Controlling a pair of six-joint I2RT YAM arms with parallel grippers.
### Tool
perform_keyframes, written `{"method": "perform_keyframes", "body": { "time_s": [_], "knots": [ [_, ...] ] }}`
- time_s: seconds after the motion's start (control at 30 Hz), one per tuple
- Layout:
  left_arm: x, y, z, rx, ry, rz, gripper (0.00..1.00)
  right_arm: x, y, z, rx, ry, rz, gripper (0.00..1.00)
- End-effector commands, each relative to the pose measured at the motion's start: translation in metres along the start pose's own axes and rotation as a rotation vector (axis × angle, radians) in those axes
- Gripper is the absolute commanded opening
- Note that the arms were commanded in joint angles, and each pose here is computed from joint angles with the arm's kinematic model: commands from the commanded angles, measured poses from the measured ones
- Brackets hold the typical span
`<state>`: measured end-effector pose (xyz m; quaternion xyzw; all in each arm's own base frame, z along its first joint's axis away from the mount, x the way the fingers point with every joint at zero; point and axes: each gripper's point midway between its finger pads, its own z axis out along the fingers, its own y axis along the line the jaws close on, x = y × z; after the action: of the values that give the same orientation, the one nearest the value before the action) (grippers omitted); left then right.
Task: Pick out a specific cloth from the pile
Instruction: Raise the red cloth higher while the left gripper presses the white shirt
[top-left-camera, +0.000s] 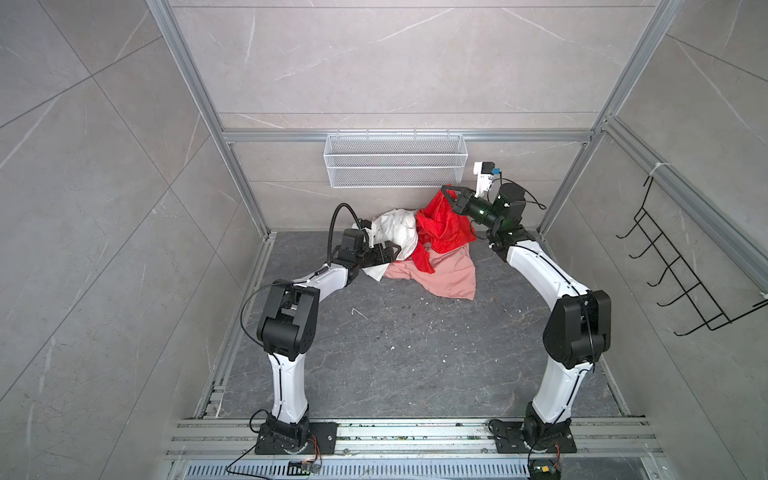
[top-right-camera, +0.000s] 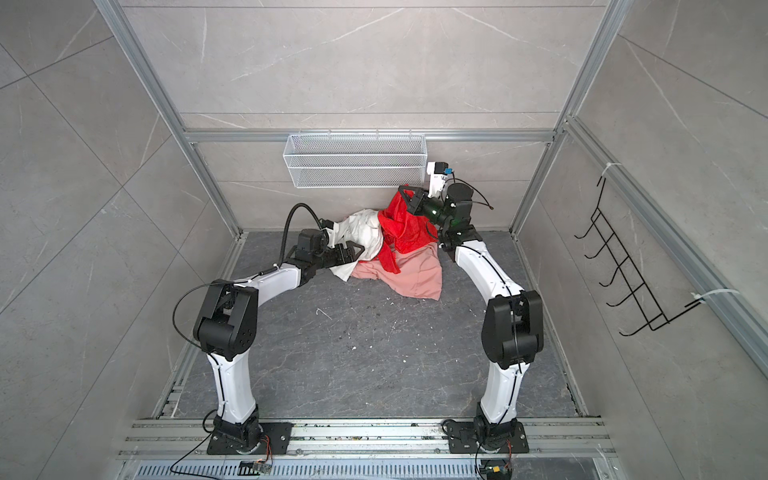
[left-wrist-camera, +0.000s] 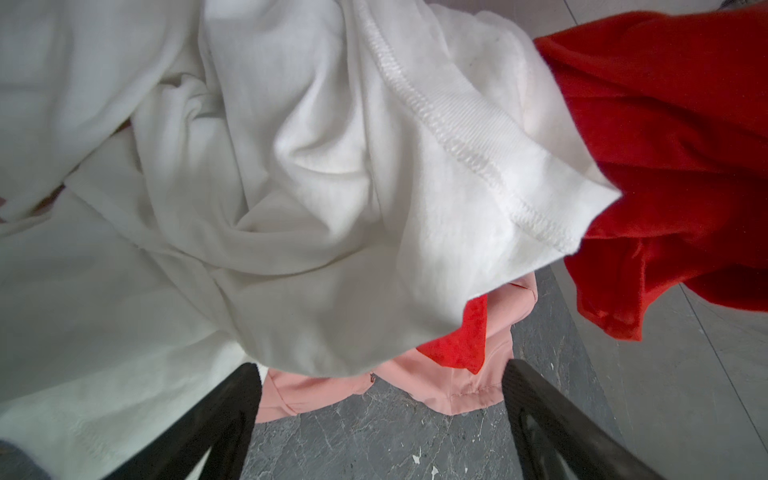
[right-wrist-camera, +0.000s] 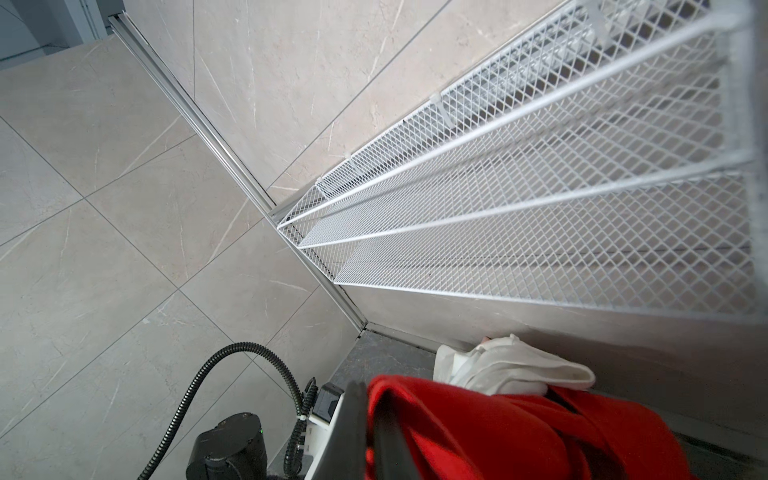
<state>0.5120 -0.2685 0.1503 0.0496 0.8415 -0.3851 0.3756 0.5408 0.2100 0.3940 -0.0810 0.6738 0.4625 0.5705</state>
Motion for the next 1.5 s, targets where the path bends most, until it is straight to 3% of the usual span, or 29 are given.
{"method": "perform_keyframes", "body": {
  "time_s": [0.0,0.83,1.47],
  "knots": [
    [-0.006,-0.007,0.008,0.034,-0.012,0.001,0.94,-0.053,0.045,-0.017,-0.064,-0.105,-0.112,0.00],
    [-0.027,0.003,0.036,0.006,-0.039,0.017,0.92,-0.089,0.074,-0.032,-0.051,-0.154,-0.192,0.00],
    [-0.029,0.014,0.035,-0.016,-0.088,0.018,0.92,-0.114,0.085,-0.050,0.010,-0.191,-0.262,0.00]
  ]
}}
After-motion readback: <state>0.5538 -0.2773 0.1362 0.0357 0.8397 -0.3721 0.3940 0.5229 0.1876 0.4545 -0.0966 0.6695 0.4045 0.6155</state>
